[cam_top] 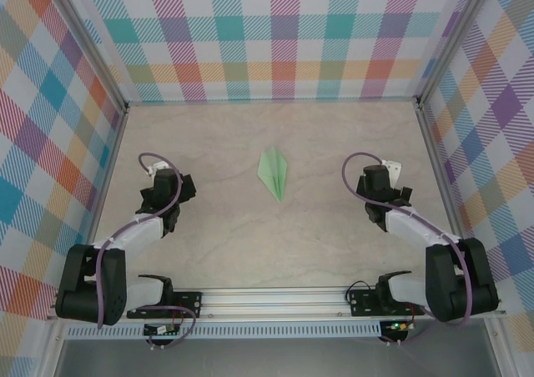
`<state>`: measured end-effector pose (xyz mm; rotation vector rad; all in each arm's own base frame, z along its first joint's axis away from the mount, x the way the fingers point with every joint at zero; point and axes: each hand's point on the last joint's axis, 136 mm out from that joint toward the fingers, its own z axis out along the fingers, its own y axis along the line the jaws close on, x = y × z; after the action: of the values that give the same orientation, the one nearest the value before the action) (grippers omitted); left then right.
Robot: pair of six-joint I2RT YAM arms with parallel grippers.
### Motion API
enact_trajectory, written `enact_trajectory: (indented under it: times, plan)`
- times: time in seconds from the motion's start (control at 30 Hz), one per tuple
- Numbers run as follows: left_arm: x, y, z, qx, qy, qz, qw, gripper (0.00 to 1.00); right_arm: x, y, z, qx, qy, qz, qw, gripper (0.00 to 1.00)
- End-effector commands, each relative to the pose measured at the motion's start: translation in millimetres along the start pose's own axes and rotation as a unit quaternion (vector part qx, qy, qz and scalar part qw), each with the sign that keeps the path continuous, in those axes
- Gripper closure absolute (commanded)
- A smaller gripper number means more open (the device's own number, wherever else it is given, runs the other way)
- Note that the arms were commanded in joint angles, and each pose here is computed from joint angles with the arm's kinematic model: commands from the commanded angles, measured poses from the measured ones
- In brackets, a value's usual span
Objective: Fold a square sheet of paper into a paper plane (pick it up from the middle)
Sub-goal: Reset both arms
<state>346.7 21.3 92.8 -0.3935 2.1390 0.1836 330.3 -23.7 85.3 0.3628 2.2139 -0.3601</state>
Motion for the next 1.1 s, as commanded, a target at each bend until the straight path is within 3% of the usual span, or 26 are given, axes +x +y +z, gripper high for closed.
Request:
enact_trajectory:
  times: [0.0,0.3,0.7,1.07]
  plan:
    - [-31.8,-25.5,2.6,0.074,-0.079,0.013,0.994,0.0,-34.3,28.9,5.5,-0.081,-0.081,-0.002,0.993,0.0]
    - [-29.0,-33.7,12.8,0.12,-0.113,0.032,0.986,0.0,-50.0,45.4,14.6,-0.164,-0.121,-0.009,0.979,0.0]
    - [-11.4,-38.5,38.2,0.143,-0.094,0.028,0.985,0.0,-47.9,51.5,27.5,-0.199,-0.131,-0.006,0.971,0.0]
    - [-10.5,-39.3,39.4,0.129,-0.09,0.038,0.987,0.0,-40.4,54.7,30.1,-0.209,-0.139,-0.01,0.968,0.0]
